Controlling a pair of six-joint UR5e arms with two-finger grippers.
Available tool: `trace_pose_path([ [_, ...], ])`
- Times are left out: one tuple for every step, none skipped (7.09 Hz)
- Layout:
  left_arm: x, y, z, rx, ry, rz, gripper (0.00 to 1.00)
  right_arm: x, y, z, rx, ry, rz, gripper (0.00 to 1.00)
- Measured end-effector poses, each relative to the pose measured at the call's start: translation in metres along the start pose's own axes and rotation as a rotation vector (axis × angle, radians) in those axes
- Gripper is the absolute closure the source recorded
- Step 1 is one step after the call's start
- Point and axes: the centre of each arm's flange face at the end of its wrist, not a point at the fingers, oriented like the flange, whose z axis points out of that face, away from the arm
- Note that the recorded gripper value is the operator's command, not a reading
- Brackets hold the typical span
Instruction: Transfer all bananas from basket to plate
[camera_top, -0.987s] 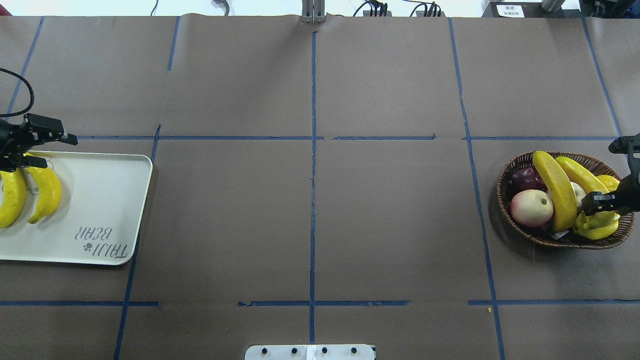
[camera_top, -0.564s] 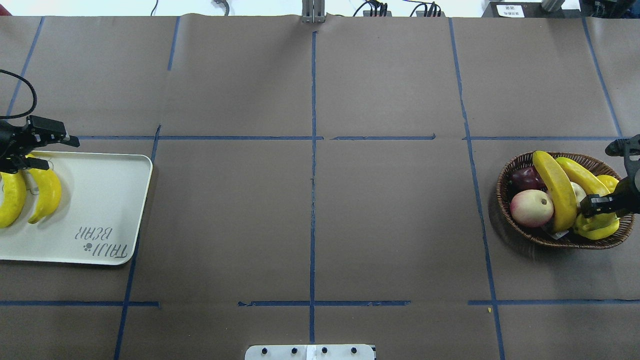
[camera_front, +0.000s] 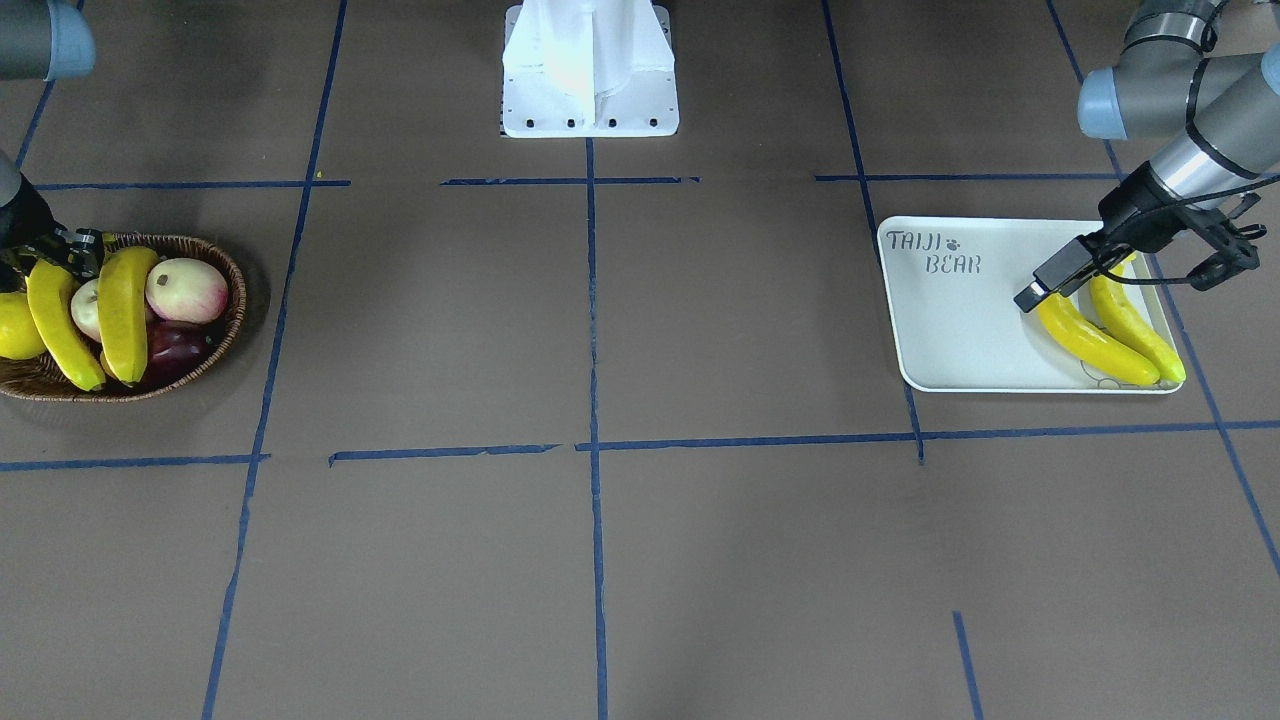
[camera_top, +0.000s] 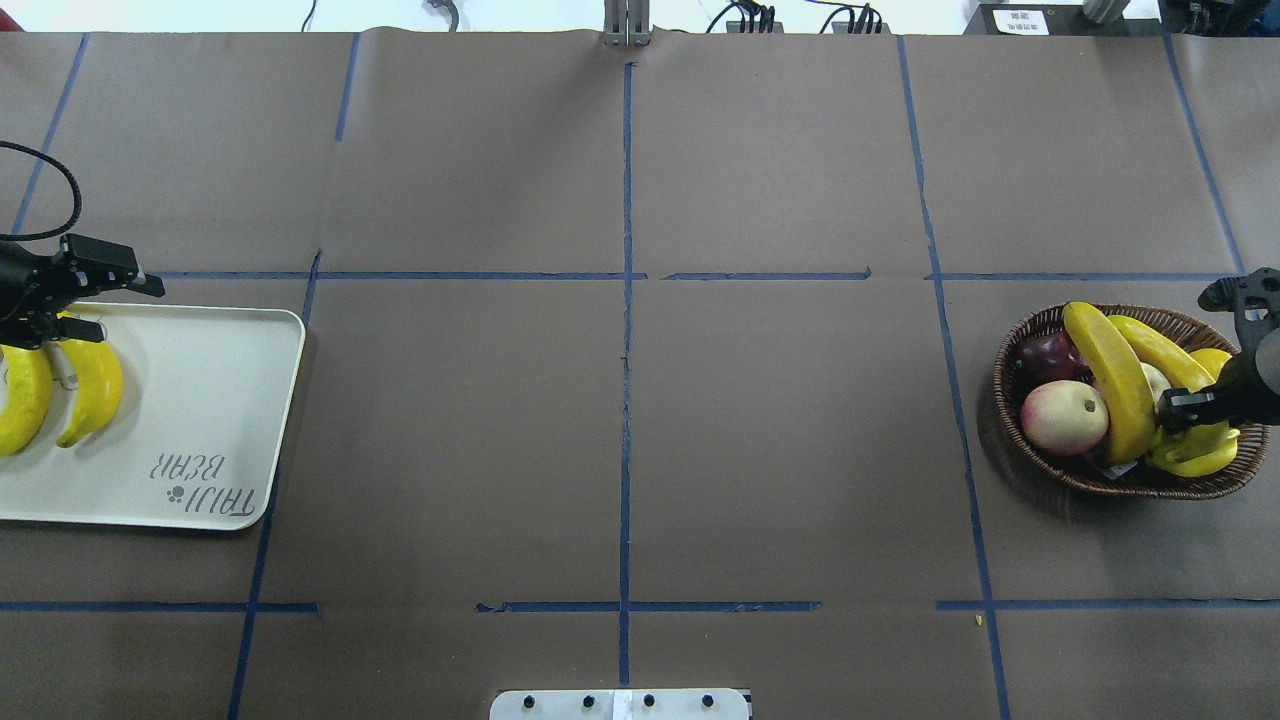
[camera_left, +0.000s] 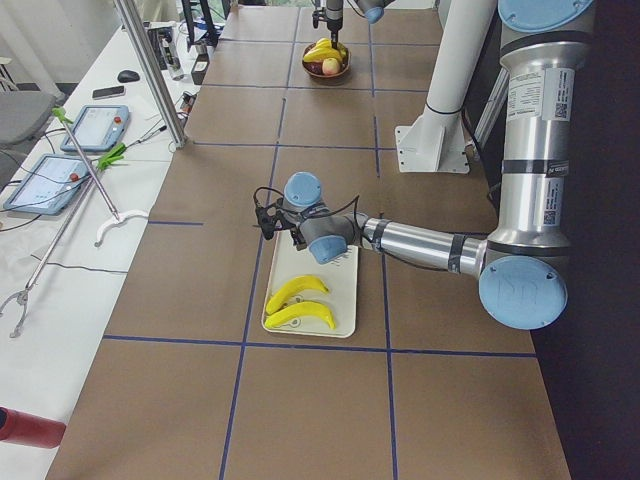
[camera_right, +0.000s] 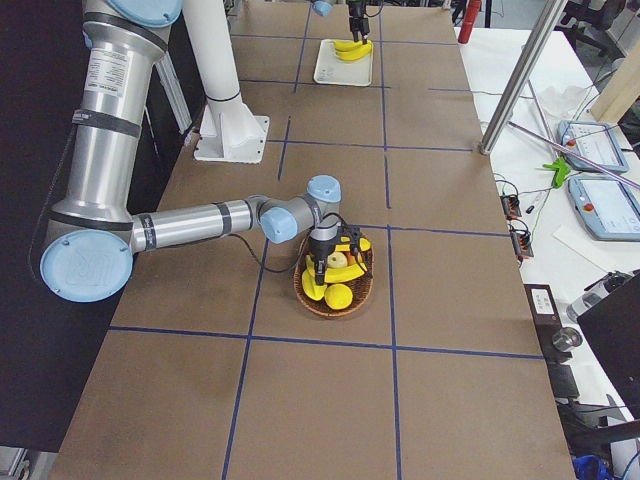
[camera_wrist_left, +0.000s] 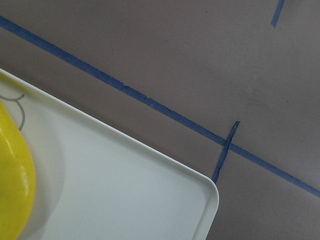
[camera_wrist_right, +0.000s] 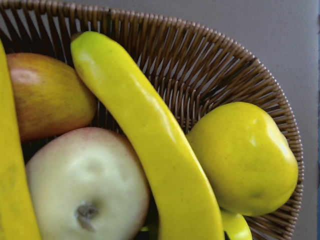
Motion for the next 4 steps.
trace_pose_path([
  [0.0, 0.0, 0.001, 0.0, -0.001, 0.0, 0.0, 0.0, -0.001, 0.0, 0.007, 0.006, -0.003, 0.95],
  [0.0, 0.0, 0.001, -0.001, -0.001, -0.001, 0.0, 0.0, -0.002, -0.002, 0.015, 0.007, -0.005, 0.97],
  [0.0, -0.001, 0.001, -0.001, -0.001, -0.001, 0.0, 0.002, -0.004, -0.007, 0.031, 0.009, -0.002, 0.97],
  [0.0, 0.0, 0.003, -0.003, -0.002, 0.0, 0.0, 0.007, -0.009, -0.015, 0.061, 0.019, 0.008, 0.97],
])
